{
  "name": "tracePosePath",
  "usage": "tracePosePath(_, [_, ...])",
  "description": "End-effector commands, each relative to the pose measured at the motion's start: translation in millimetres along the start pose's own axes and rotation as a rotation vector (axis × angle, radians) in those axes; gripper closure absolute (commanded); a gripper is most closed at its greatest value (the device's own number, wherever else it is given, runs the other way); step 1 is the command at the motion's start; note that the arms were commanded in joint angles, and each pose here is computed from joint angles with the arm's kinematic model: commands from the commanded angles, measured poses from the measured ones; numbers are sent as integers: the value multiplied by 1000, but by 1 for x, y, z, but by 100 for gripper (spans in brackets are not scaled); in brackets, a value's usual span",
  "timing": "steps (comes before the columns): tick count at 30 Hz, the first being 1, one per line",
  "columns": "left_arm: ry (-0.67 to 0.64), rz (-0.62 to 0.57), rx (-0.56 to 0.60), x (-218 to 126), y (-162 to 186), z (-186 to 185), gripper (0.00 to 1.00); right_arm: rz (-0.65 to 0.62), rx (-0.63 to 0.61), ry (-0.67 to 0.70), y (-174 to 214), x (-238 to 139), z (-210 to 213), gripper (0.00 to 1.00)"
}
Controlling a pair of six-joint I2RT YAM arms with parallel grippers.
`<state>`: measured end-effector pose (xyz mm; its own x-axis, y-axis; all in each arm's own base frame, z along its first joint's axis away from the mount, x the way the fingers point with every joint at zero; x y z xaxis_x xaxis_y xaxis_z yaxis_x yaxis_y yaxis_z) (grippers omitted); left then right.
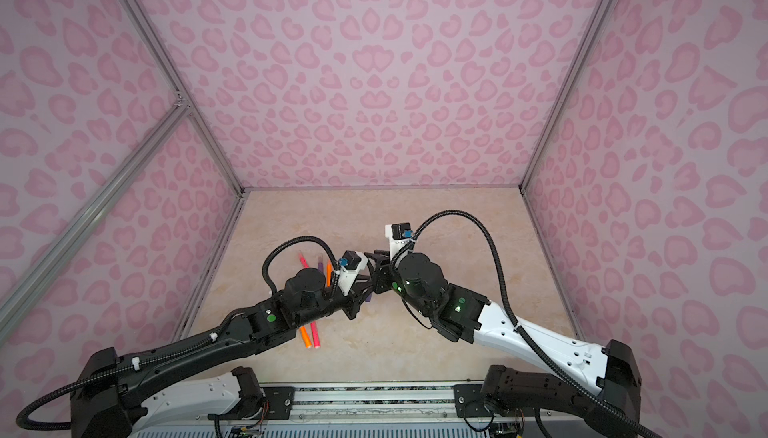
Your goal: Insert the pens into the pen caps
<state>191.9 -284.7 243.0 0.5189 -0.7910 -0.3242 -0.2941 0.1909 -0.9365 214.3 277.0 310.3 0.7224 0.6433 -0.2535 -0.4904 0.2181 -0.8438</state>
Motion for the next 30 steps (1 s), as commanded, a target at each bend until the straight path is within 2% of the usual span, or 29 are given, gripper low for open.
tracePosePath(1, [-6, -25, 14, -1, -8, 0, 96, 5, 11, -21, 3, 0, 2, 70])
tracePosePath(4, [-8, -24, 13, -1, -8, 0, 96, 12, 12, -29, 5, 1, 3, 69])
tracePosePath(11, [-13, -41, 5, -5, -10, 1, 96, 31, 19, -52, 12, 2, 3, 96])
tracePosePath(13, [-9, -52, -2, -7, -12, 0, 96, 39, 17, -78, 16, 1, 5, 100])
tracePosePath(20, [27, -83, -41, -15, -19, 0, 96, 64, 2, -176, 34, -9, 4, 100])
tracePosePath(25, [181, -123, -114, -20, -41, -4, 96, 67, -5, -314, 41, -21, 14, 100])
tracePosePath(30, [296, -123, -144, -18, -55, -5, 96, 94, 9, -389, 50, -28, 17, 100])
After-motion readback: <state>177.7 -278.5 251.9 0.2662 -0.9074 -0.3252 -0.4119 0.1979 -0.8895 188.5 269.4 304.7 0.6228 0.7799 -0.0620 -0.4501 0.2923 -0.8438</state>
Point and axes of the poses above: each gripper's point midway between its finger pads, its own x axis out along the fingers, its own z axis along the line the jaws close on, y = z × x, the point moved 4 cm from there along -x, back along the fingers, and after that the axes turned 1 degree about x, right-handed, at the moved point
